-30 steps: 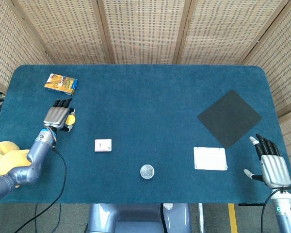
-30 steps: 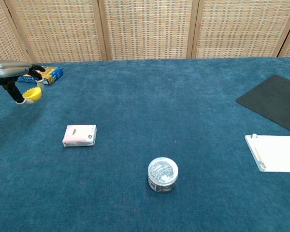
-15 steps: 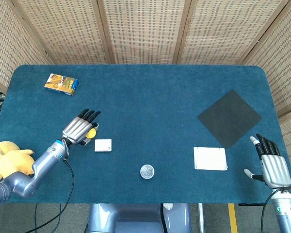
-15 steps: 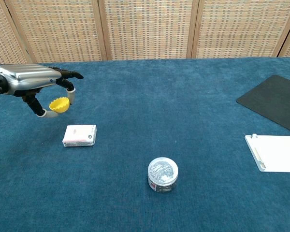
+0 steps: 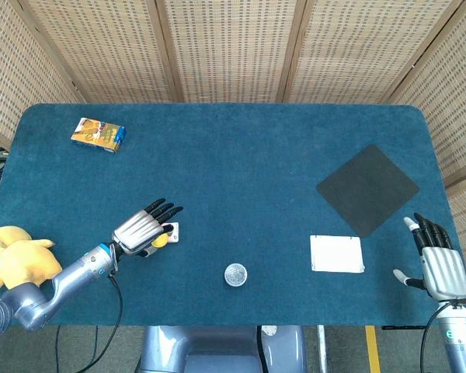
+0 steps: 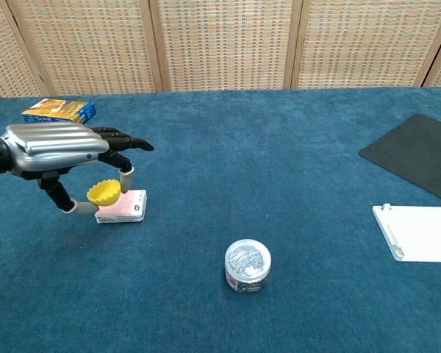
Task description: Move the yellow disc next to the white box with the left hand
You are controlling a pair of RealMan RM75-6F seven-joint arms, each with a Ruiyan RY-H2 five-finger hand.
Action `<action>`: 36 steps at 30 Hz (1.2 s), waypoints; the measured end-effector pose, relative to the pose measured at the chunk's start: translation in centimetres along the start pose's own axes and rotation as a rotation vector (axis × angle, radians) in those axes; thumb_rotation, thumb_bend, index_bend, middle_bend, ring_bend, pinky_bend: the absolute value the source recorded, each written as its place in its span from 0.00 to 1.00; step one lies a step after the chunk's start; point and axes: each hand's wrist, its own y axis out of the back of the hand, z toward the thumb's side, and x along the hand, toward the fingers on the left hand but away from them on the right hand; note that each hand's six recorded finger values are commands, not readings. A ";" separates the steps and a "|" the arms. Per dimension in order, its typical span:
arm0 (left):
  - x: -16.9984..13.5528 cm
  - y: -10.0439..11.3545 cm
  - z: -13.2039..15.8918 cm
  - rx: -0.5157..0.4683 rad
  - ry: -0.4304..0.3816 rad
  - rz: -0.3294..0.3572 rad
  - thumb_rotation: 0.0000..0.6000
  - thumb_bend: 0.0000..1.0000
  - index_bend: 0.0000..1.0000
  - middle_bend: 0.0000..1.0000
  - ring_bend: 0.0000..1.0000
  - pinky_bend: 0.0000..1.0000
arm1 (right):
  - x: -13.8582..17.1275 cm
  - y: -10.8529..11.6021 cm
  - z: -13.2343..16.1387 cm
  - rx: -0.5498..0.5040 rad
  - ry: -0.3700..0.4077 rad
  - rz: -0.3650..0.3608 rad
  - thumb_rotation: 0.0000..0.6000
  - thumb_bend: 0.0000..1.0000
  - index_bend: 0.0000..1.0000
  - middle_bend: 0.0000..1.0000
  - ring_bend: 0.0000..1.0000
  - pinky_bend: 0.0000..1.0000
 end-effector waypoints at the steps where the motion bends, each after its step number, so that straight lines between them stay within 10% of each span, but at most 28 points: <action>1: -0.1 -0.1 0.1 0.003 -0.004 -0.002 1.00 0.34 0.45 0.00 0.00 0.00 | 0.0 0.0 0.0 0.000 0.000 0.000 1.00 0.00 0.08 0.00 0.00 0.06; 36: 0.2 -3.9 1.8 0.109 -0.079 -0.046 1.00 0.35 0.42 0.00 0.00 0.00 | 0.2 0.6 -0.3 -0.020 -0.003 -0.016 1.00 0.00 0.08 0.00 0.00 0.06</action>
